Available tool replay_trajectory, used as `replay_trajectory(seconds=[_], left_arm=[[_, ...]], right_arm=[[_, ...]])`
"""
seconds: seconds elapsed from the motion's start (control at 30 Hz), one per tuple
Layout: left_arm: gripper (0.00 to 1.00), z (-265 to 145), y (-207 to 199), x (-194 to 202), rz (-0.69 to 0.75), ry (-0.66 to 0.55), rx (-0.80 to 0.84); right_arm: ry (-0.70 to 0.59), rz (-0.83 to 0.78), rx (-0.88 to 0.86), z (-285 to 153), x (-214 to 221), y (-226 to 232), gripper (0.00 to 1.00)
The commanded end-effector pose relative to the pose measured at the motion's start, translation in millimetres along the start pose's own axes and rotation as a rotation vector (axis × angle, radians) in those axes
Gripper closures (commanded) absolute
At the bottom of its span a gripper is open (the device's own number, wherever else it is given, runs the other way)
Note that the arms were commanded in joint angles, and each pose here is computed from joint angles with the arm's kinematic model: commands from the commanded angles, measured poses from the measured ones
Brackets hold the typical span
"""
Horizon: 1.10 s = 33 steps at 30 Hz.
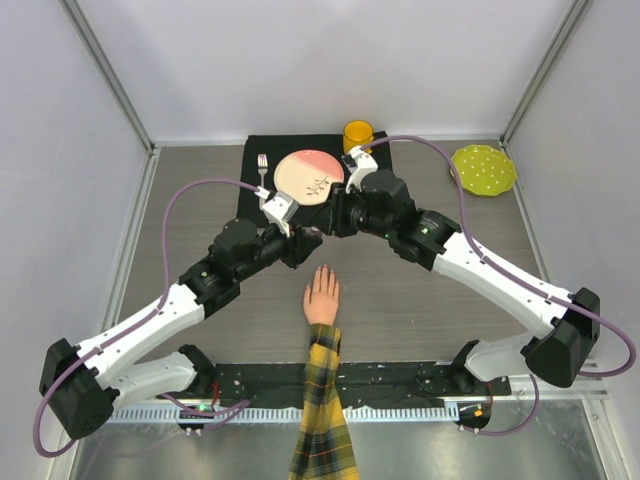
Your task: Paint the nails
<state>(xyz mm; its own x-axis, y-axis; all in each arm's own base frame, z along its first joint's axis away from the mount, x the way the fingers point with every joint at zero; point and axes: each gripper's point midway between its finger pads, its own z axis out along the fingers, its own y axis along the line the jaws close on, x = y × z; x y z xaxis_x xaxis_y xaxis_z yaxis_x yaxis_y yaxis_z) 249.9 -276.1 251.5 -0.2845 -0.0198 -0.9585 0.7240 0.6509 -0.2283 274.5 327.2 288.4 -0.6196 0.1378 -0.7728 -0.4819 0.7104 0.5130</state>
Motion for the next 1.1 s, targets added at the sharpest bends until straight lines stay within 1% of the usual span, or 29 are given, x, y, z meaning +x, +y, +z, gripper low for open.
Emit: replay_trajectory(seconds=[0.0, 0.03, 0.07, 0.1, 0.2, 0.23, 0.3, 0.33, 0.37, 0.43, 0.47, 0.5, 0.53, 0.6, 0.63, 0.73, 0.77, 0.8, 0.83, 0.87, 0.9, 0.93, 0.97, 1.0, 1.03, 1.07], left_arm=[[1.0, -7, -10, -36, 0.01, -0.114, 0.026], [1.0, -9, -12, -37, 0.008, -0.117, 0.035], [1.0, -10, -14, -38, 0.007, -0.12, 0.042], [1.0, -12, -15, -40, 0.007, -0.122, 0.052], [1.0, -21, -39, -44, 0.025, -0.114, 0.187], [1.0, -28, -59, -42, 0.028, -0.095, 0.307], [1.0, -43, -80, -46, 0.03, -0.088, 0.45], [1.0, -58, -103, -42, 0.023, -0.055, 0.601], [1.0, -67, -113, -47, 0.033, -0.071, 0.665], [1.0, -80, -125, -50, 0.04, -0.076, 0.75], [1.0, -88, -131, -51, 0.051, -0.078, 0.794], [1.0, -94, -133, -53, 0.061, -0.09, 0.804], [1.0, -96, -133, -53, 0.069, -0.095, 0.803], [1.0, -99, -130, -55, 0.097, -0.112, 0.767], [1.0, -99, -128, -55, 0.103, -0.114, 0.752], [1.0, -95, -120, -54, 0.128, -0.114, 0.692], [1.0, -93, -117, -56, 0.131, -0.115, 0.669], [1.0, -86, -107, -55, 0.129, -0.107, 0.601], [1.0, -81, -100, -55, 0.13, -0.104, 0.559], [1.0, -76, -93, -57, 0.13, -0.104, 0.511], [1.0, -68, -78, -62, 0.149, -0.124, 0.419], [1.0, -62, -68, -51, 0.138, -0.071, 0.366], [1.0, -58, -58, -52, 0.139, -0.071, 0.31], [1.0, -54, -50, -51, 0.144, -0.067, 0.264], [1.0, -49, -34, -51, 0.15, -0.069, 0.176], [1.0, -46, -26, -50, 0.151, -0.068, 0.135]], right_arm=[[-0.042, -0.011, -0.082, -1, -14, 20, 0.75], [-0.036, -0.016, -0.093, -1, -14, 21, 0.88], [-0.034, -0.023, -0.108, -1, -13, 23, 0.96], [-0.02, -0.033, -0.136, -2, -10, 28, 0.99], [0.003, -0.119, -0.216, -7, -3, 36, 0.99], [0.006, -0.197, -0.318, -15, -1, 50, 0.99], [0.052, -0.28, -0.485, -26, 21, 64, 0.99], [0.051, -0.326, -0.639, -43, 26, 83, 0.99], [0.084, -0.335, -0.675, -45, 42, 78, 0.99], [0.083, -0.359, -0.804, -59, 46, 86, 0.99], [0.093, -0.336, -0.836, -64, 46, 90, 0.99], [0.099, -0.33, -0.868, -67, 47, 93, 0.99], [0.077, -0.33, -0.901, -70, 44, 97, 0.99], [0.098, -0.287, -0.954, -76, 47, 103, 0.99], [0.088, -0.288, -0.965, -76, 46, 104, 0.99], [0.092, -0.264, -0.951, -74, 47, 102, 0.99], [0.088, -0.257, -0.925, -71, 45, 100, 0.99], [0.06, -0.259, -0.868, -63, 40, 96, 0.99], [0.073, -0.243, -0.817, -59, 38, 92, 0.93], [0.063, -0.234, -0.759, -54, 33, 86, 0.84], [0.014, -0.212, -0.633, -40, 21, 74, 0.73], [0.018, -0.2, -0.557, -38, 15, 67, 0.66], [-0.005, -0.179, -0.466, -32, 7, 56, 0.6], [-0.059, -0.16, -0.368, -29, -5, 45, 0.5], [-0.078, -0.14, -0.316, -30, -12, 41, 0.44], [-0.1, -0.117, -0.26, -30, -18, 36, 0.4]])
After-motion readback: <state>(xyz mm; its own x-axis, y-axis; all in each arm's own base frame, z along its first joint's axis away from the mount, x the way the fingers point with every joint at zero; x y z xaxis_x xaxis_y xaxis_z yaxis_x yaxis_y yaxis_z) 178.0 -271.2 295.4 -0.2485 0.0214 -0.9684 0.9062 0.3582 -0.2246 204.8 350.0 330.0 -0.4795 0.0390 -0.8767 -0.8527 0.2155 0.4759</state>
